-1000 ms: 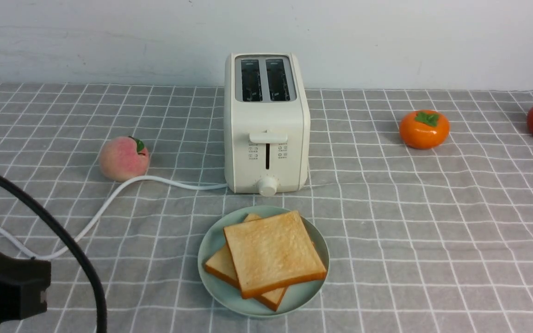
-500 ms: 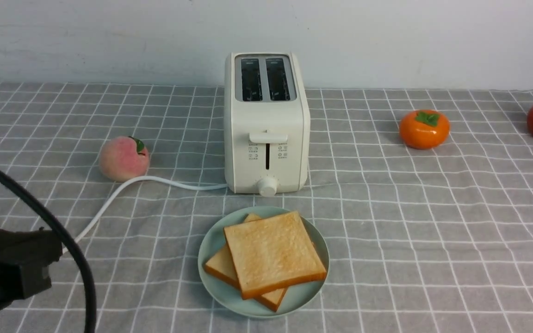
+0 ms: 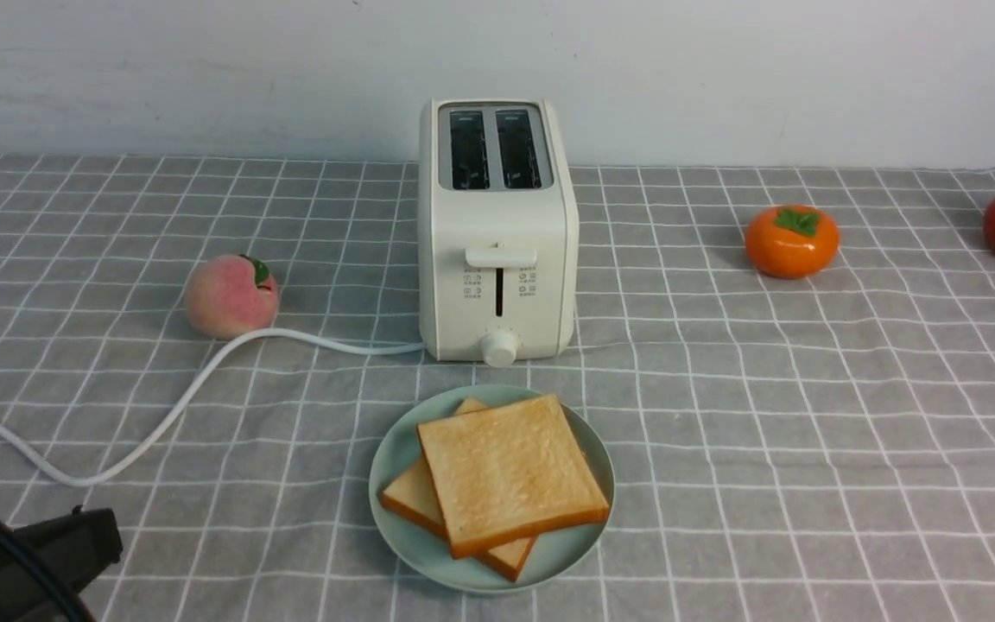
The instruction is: Take toasted bread from bread machine on grey coffee table place on plate.
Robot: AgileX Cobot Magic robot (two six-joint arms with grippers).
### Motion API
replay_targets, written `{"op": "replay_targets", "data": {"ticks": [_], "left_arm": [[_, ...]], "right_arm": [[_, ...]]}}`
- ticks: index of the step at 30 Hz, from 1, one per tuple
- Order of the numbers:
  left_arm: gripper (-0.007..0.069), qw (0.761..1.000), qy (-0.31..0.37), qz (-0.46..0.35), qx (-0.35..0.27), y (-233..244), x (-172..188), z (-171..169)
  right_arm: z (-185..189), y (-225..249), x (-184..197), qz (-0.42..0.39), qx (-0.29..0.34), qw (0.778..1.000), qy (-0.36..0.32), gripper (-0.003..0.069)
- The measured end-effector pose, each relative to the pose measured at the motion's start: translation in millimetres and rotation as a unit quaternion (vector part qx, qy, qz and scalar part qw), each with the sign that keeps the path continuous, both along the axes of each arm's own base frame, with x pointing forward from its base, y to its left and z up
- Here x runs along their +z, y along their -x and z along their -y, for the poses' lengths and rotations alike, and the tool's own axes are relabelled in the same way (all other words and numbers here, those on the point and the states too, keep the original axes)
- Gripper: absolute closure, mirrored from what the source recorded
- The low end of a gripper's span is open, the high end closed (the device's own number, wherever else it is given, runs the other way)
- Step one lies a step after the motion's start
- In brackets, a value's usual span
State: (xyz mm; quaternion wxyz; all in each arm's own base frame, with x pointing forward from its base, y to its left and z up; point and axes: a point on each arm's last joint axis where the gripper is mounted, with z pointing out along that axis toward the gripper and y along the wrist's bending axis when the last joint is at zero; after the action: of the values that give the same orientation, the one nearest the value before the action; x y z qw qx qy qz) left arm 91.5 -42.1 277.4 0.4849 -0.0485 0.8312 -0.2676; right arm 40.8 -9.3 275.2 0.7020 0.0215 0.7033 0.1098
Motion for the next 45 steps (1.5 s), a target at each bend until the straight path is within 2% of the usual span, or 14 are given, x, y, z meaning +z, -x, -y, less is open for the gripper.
{"op": "replay_targets", "data": {"ticks": [3, 8, 12, 15, 17, 20, 45], "left_arm": [[0.0639, 1.000, -0.013, -0.005, -0.002, 0, -2, 0], [0.0639, 0.997, -0.066, 0.050, -0.001, 6, -10, -8], [0.0639, 0.988, -0.077, 0.117, 0.069, 22, -42, -25], [0.0639, 0.982, -0.083, 0.131, 0.111, 31, -72, -33], [0.0639, 0.979, -0.086, 0.134, 0.126, 34, -84, -35], [0.0638, 0.980, -0.105, 0.088, 0.141, 38, -104, -37], [0.0631, 0.982, -0.113, 0.070, 0.131, 39, -109, -37]], "right_arm": [[0, 0, 0, 0.000, 0.000, 1.000, 0.000, 0.0624], [0, 0, 0, 0.001, 0.000, 1.000, 0.001, 0.0617], [0, 0, 0, 0.002, 0.000, 1.000, 0.001, 0.0616], [0, 0, 0, 0.002, 0.000, 1.000, 0.001, 0.0615], [0, 0, 0, 0.002, 0.000, 1.000, 0.001, 0.0615], [0, 0, 0, 0.002, 0.001, 1.000, 0.002, 0.0610], [0, 0, 0, 0.003, 0.000, 1.000, 0.003, 0.0583]]}}
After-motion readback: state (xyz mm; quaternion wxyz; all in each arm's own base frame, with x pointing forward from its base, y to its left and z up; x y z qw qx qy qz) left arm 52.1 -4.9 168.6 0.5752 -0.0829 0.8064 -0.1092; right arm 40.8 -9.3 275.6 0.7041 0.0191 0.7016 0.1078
